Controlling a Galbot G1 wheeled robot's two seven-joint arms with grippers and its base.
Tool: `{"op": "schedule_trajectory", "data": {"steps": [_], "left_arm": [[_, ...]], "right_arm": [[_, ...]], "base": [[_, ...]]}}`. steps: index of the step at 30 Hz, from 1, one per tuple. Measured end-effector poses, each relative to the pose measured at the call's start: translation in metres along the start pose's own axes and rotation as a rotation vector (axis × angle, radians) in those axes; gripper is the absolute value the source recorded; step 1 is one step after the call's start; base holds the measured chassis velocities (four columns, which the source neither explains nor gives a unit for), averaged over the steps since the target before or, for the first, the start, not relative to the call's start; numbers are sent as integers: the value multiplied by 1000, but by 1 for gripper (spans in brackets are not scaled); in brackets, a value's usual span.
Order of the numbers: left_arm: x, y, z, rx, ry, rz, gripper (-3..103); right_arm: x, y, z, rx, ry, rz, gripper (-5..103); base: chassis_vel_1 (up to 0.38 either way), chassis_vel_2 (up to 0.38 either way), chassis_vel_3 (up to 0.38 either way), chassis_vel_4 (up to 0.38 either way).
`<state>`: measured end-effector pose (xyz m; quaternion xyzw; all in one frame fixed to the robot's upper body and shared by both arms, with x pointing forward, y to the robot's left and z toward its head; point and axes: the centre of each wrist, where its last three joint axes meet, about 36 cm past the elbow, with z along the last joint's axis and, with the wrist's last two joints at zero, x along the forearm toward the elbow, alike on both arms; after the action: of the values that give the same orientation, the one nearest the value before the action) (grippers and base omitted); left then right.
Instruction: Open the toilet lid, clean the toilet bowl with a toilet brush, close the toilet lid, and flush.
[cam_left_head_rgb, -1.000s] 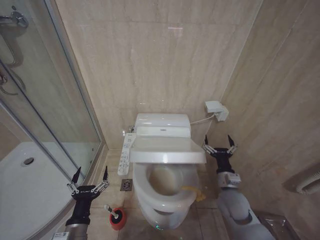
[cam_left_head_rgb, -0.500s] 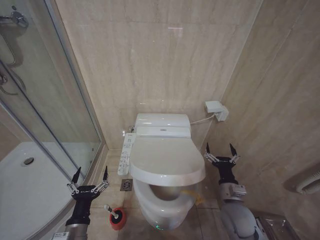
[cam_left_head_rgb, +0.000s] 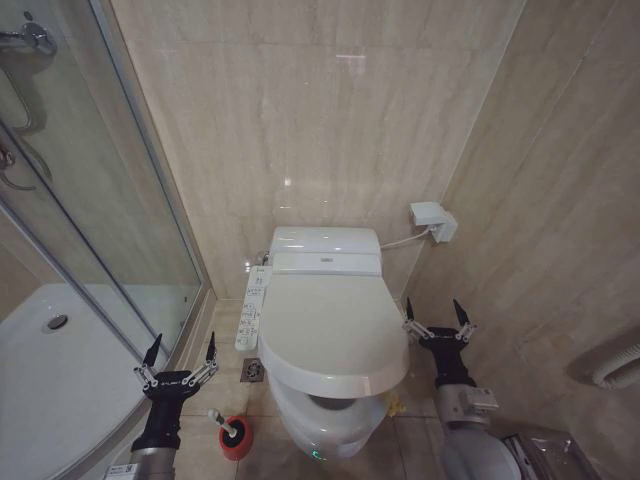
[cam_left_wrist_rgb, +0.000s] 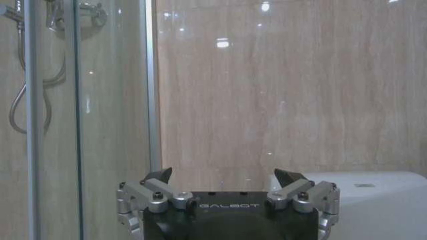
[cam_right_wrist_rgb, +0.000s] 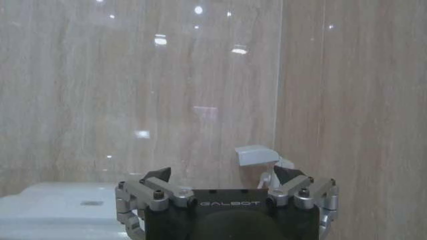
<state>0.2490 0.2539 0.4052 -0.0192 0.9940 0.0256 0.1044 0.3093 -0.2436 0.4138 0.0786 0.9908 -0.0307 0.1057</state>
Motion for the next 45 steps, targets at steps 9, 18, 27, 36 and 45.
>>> {"op": "schedule_trajectory", "data": {"steps": [9,18,27,36,45], "left_arm": [[0,0,0,0,0,0,100],[0,0,0,0,0,0,100],[0,0,0,0,0,0,100],[0,0,0,0,0,0,100],[0,0,0,0,0,0,100]], "right_arm": [[10,3,-8,-2,-12,-2,100],[13,5,-9,2,-18,1,100],[12,6,-9,-5,-20,7,100],[12,7,-9,-7,-20,9,100],[12,7,-9,-8,-19,9,100]], "base": [[0,0,0,0],[0,0,0,0],[0,0,0,0],[0,0,0,0],[0,0,0,0]]}}
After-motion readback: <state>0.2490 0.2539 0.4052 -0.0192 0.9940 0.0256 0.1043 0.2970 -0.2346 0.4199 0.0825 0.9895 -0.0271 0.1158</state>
